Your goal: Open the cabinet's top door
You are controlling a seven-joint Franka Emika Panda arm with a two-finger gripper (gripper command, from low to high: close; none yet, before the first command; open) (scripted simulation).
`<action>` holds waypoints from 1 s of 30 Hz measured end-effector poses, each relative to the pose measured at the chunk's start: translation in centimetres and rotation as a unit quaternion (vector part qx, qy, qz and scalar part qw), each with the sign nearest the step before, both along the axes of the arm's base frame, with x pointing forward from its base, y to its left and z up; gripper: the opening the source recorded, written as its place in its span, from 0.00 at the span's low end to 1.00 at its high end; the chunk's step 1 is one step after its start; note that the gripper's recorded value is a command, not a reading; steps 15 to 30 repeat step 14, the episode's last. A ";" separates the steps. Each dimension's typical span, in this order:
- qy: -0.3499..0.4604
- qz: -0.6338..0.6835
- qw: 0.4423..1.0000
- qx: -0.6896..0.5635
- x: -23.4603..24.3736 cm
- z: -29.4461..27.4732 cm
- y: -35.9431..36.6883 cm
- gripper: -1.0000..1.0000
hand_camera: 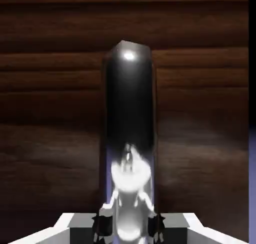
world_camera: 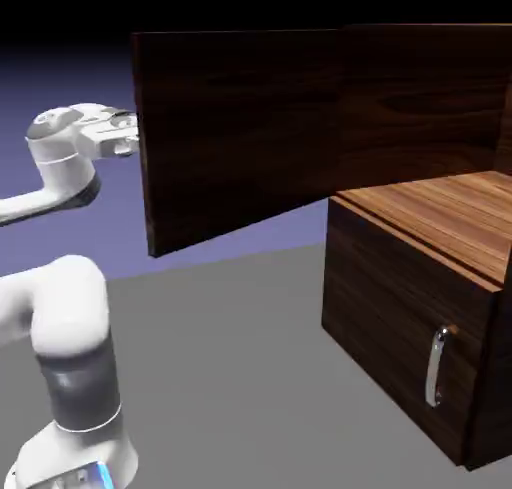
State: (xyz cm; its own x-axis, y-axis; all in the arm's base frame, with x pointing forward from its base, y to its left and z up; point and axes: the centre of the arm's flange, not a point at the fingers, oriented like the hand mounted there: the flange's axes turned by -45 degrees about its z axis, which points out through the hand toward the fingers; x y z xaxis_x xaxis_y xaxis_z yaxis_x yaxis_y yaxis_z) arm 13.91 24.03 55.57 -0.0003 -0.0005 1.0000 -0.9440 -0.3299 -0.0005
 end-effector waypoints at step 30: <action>0.000 -0.141 0.990 0.000 1.7 0.0 12.8 0.00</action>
